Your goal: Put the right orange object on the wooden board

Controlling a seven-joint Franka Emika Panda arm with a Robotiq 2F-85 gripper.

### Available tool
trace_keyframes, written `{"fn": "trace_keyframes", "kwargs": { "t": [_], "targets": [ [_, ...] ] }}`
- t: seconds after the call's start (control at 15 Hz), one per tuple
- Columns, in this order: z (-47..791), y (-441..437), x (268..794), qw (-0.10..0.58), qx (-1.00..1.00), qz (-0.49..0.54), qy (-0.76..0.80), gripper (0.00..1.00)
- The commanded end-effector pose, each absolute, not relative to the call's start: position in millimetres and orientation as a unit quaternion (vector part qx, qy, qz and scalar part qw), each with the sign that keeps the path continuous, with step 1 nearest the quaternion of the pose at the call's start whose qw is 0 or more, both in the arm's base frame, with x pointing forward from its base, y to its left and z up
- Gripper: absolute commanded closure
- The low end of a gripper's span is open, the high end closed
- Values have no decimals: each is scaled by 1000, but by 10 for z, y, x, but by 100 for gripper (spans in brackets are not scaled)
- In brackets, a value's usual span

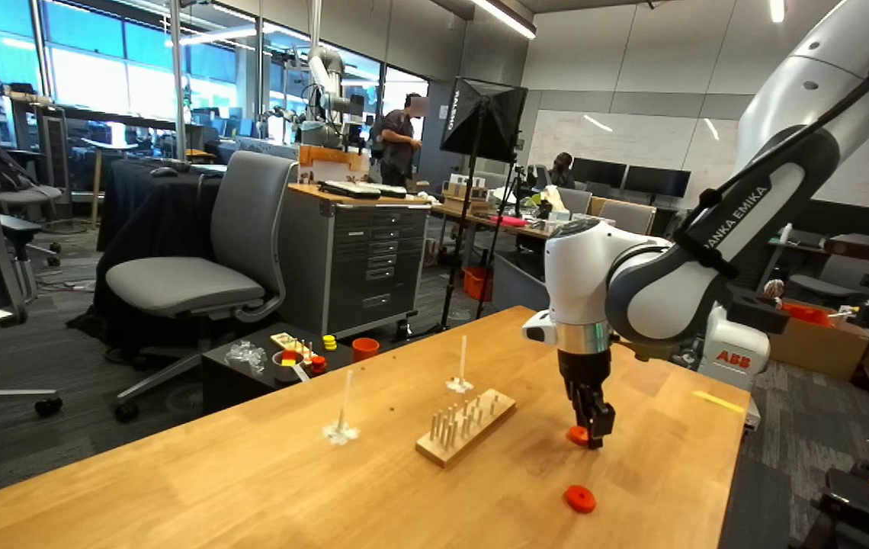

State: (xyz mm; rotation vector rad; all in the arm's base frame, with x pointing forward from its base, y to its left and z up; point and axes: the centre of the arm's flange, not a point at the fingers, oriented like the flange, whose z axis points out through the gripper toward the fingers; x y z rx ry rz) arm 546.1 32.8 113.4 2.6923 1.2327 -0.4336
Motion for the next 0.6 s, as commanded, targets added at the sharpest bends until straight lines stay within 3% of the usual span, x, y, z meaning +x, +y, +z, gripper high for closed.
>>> {"fn": "trace_keyframes", "kwargs": {
  "t": [0.0,0.53],
  "targets": [
    [1205,332,5501,70,896,-139,416,84],
    [1388,556,5521,65,901,-116,413,84]
  ]
}}
